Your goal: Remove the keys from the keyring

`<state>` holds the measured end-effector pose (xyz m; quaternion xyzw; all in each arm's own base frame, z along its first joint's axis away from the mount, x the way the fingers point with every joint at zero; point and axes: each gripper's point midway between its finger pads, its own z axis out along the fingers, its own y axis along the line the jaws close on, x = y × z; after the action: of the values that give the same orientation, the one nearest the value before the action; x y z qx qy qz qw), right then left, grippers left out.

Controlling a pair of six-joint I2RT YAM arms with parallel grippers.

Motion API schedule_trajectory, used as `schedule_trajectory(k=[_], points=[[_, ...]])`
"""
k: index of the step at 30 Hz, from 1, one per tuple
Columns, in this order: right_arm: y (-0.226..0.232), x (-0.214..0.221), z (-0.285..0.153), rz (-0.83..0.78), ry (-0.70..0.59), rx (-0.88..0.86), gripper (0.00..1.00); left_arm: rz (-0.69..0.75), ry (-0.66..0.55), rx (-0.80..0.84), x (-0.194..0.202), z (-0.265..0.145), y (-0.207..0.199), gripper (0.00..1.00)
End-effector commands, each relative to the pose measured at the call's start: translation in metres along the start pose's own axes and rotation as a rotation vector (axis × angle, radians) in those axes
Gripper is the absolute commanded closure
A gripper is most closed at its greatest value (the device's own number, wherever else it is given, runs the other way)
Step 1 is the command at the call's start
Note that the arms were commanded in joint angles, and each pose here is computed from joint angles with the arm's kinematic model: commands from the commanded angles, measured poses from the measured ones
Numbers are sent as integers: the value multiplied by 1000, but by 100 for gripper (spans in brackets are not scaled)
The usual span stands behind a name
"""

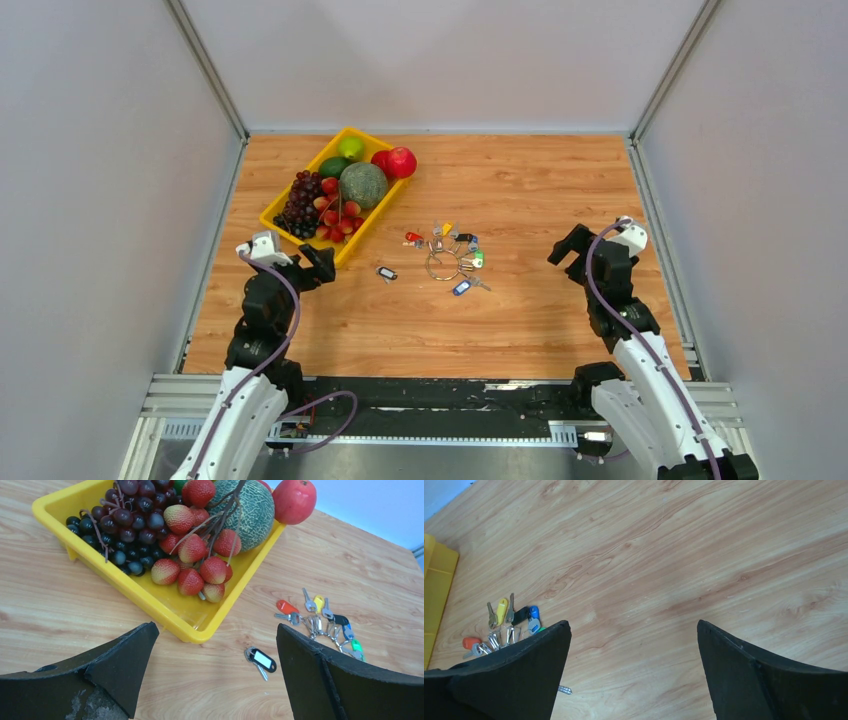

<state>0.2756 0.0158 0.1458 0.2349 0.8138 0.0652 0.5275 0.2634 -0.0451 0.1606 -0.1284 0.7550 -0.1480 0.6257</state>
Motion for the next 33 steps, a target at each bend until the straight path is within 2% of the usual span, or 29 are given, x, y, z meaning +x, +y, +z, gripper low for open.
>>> schedule_trajectory(k=[1,4,7,10,12,17,23,26,33], points=[[4,-23,-2,146,-71,34,0,-14,-37,58,-8,-1,-11,0],[8,-21,-1,161,-58,20,0,-9,-52,75,-11,0,-14,0],[27,-14,2,112,-10,-85,0,-7,-54,111,-11,0,-20,0],[70,-9,2,38,35,-305,11,-9,-42,134,-8,1,-24,0],[95,-3,4,-20,57,-371,20,-9,-34,159,-6,2,-29,0],[165,12,4,-244,74,-502,24,-4,-23,183,-3,2,-33,0],[239,55,16,-414,201,-694,44,-1,-7,196,1,2,-34,0],[259,73,31,-460,249,-722,52,6,5,203,3,2,-35,0],[283,118,57,-571,321,-729,57,11,13,206,4,5,-36,0]])
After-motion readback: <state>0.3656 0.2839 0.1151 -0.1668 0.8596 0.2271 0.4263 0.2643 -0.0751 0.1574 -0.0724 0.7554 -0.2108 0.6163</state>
